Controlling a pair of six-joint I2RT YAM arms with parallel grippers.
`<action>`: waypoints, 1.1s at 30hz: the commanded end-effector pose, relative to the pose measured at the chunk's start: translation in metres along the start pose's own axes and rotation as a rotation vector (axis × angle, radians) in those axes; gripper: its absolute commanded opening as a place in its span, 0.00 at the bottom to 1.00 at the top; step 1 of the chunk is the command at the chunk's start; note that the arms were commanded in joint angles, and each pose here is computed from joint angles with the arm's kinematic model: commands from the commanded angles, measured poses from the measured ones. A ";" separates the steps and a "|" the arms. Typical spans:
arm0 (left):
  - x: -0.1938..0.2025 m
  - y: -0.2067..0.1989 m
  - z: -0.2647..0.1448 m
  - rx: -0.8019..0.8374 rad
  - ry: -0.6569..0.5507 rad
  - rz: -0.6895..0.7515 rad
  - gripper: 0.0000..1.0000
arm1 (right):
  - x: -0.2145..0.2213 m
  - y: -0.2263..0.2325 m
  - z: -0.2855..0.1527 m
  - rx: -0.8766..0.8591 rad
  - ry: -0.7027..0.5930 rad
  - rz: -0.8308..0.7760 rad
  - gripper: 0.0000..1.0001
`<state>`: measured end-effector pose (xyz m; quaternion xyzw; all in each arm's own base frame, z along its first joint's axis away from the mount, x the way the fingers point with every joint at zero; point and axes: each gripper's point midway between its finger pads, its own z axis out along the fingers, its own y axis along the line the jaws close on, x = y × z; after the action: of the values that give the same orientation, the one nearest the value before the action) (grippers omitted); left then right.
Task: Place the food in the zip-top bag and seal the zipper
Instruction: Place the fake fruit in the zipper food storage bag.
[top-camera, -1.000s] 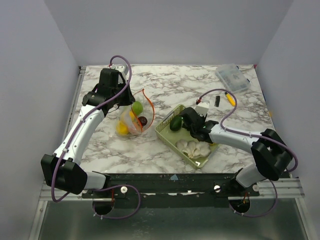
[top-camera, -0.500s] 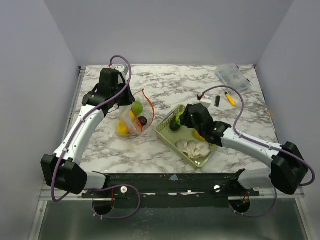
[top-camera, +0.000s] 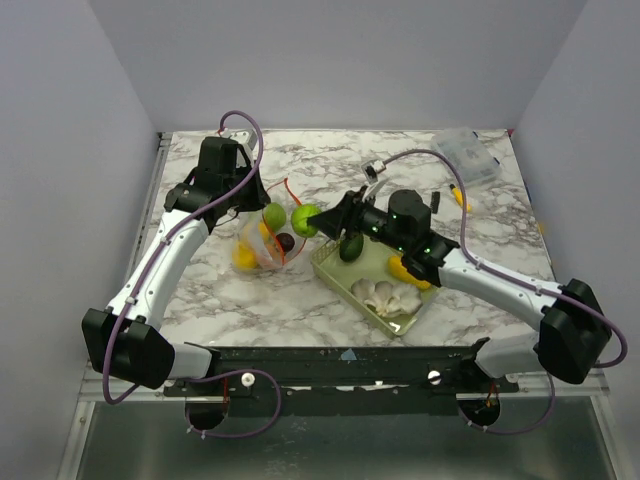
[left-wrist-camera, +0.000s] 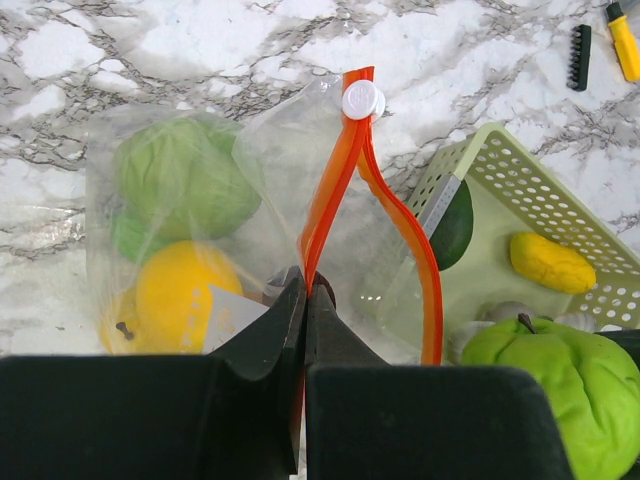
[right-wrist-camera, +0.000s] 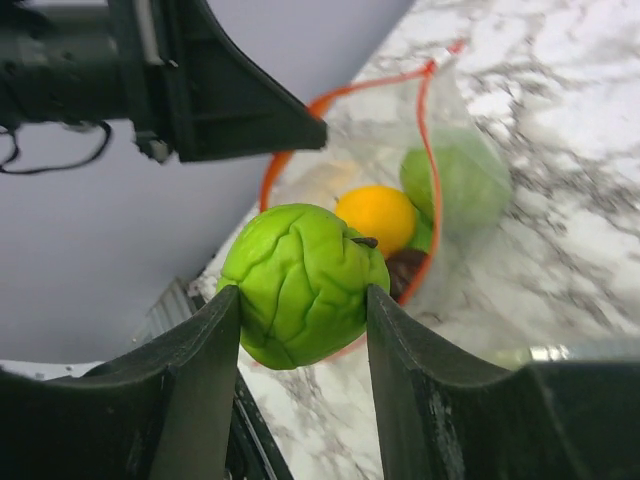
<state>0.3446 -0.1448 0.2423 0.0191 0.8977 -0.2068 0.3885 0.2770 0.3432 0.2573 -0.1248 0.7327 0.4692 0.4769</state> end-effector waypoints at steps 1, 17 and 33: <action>-0.004 -0.003 -0.007 0.013 -0.022 0.001 0.00 | -0.020 0.035 0.025 -0.160 -0.009 -0.018 0.08; -0.007 -0.002 -0.010 0.007 -0.036 0.008 0.00 | 0.016 0.002 0.077 -0.059 0.165 0.029 0.82; -0.005 0.000 -0.006 -0.002 -0.023 0.005 0.00 | 0.024 -0.055 0.055 0.188 0.145 0.013 0.69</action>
<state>0.3443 -0.1446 0.2431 0.0193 0.8973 -0.2068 0.3896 0.3252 0.3759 0.2272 -0.1207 0.7842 0.4225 0.4382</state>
